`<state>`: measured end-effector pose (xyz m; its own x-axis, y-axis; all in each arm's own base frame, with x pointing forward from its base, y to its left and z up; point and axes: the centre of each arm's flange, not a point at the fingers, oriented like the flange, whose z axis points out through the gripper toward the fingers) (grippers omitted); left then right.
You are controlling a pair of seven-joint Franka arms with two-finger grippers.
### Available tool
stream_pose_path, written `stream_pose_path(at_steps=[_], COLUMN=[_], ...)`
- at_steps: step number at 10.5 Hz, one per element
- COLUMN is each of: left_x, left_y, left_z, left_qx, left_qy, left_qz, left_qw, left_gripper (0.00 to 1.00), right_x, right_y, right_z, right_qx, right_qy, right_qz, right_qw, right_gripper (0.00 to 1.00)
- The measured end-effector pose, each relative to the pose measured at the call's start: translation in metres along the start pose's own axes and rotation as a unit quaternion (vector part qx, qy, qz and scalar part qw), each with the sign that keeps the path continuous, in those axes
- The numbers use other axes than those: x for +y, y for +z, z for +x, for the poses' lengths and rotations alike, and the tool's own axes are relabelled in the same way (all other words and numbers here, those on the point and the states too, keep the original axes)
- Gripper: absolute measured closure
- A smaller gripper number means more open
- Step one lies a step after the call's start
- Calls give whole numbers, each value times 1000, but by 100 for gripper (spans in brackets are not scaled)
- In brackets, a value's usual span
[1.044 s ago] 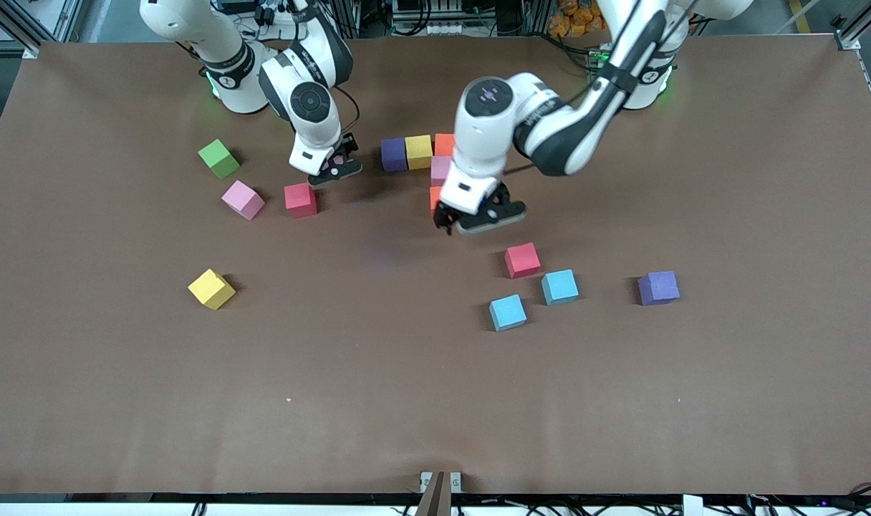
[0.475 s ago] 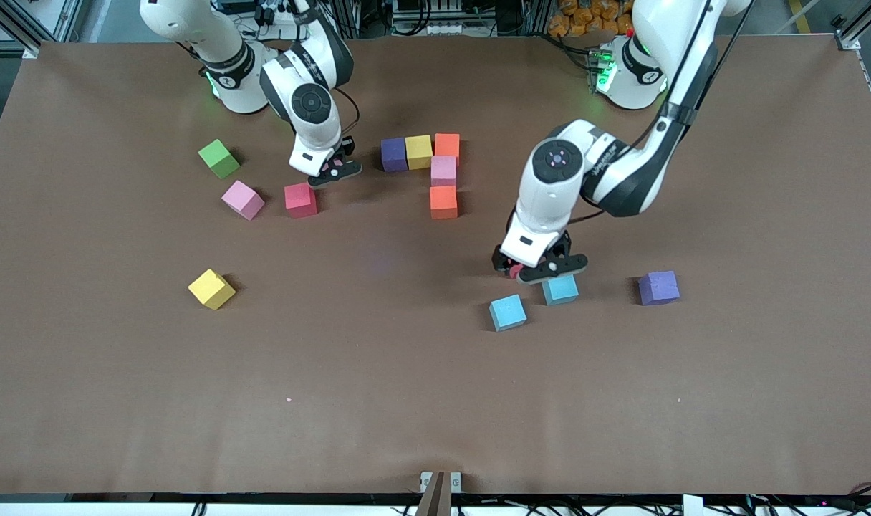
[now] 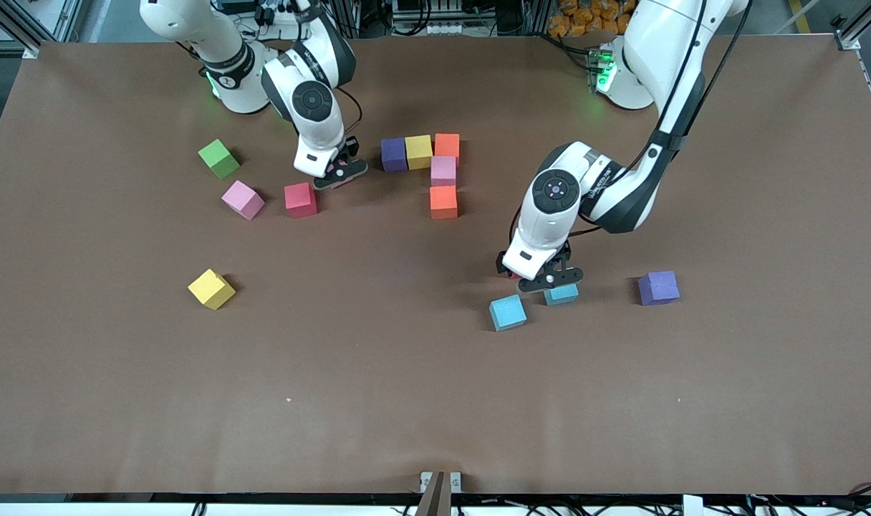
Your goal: Form number 2 with 11 blocks
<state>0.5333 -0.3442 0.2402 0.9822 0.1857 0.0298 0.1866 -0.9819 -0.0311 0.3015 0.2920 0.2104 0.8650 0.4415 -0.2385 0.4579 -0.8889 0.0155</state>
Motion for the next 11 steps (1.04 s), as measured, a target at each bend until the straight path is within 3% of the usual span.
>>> stream_pose_path(at_steps=[3,6,9,10,11], left_x=[3,4,4,5,7], left_y=[10,27,31,29,27], left_z=[-5,-10,-11,-11,-9], left_qx=[-15,-28,-31,-29,-28], left_qy=[-7,-7,-7,-7,-11], left_qz=[-2,4,6,5,2], left_qw=[1000,1000,999,1000,1000], left_gripper=[0,0,22,38,39], right_x=[-6,-17,-25,-29,-34], right_y=[-21,-54,-74,-76,-78], right_z=[14,33,52,60,71], right_qx=[10,25,48,51,53], right_qy=[-29,-104,-181,-208,-238], right_qz=[7,11,-31,-44,-58], right_qw=[1000,994,982,976,968], right_gripper=[47,47,47,47,47])
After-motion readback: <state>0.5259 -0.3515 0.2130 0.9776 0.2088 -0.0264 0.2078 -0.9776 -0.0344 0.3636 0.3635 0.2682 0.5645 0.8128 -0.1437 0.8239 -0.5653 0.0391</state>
